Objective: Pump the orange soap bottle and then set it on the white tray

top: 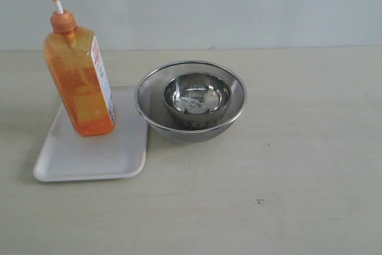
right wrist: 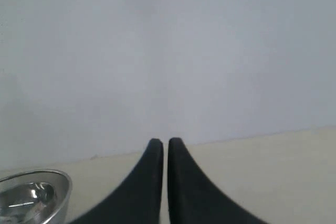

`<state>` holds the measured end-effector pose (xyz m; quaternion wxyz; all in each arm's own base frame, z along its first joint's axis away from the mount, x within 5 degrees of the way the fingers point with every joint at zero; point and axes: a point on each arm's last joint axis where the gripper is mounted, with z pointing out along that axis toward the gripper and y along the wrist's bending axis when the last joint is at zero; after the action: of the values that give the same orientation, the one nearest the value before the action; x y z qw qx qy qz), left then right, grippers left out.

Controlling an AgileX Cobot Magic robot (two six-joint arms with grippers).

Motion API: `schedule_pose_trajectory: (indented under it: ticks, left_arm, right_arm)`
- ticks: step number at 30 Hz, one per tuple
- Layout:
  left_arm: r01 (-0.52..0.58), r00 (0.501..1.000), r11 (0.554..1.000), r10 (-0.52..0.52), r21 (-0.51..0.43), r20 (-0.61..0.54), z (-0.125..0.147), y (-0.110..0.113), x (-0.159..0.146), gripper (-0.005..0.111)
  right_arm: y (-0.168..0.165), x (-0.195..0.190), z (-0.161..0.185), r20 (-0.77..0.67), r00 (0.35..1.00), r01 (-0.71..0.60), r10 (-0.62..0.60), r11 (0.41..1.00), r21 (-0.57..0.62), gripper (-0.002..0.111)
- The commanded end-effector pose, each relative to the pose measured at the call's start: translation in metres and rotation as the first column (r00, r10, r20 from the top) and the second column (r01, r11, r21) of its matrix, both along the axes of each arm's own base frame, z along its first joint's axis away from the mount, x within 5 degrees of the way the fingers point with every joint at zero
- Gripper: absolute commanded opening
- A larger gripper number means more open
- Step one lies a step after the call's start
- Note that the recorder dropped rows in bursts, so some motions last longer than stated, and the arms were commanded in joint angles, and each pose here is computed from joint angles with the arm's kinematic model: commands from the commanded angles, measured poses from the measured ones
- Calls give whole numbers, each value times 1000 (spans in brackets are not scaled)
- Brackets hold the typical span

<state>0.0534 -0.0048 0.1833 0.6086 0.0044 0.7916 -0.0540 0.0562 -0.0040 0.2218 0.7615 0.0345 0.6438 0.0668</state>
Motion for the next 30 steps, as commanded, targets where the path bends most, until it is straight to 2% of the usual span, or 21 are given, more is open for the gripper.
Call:
schedule_pose_trajectory:
  ticks: [1, 5, 7, 15, 20, 30]
  left_arm:
    - [-7, 1000, 1000, 7, -13, 1, -1, 0, 0, 5]
    - [-7, 1000, 1000, 7, -13, 1, -1, 0, 0, 5]
    - [-7, 1000, 1000, 7, -13, 1, -1, 0, 0, 5]
    - [-7, 1000, 1000, 7, -13, 1, -1, 0, 0, 5]
    - [-7, 1000, 1000, 7, -13, 1, -1, 0, 0, 5]
    - [-7, 1000, 1000, 7, -13, 1, -1, 0, 0, 5]
  right_arm:
    - [10, -1, -1, 0, 995, -98, 98, 994, -47, 0]
    - [13, -2, -1, 15, 994, -107, 112, 971, -213, 0]
    - [14, -2, -3, -5, 992, -120, 122, 964, -238, 0]
    - [13, -1, -23, -231, 966, -150, 117, 980, -134, 0]
    - [8, -3, -41, -416, 907, -135, 60, 979, -154, 0]
    - [8, -3, -40, -412, 909, -127, 67, 985, -120, 0]
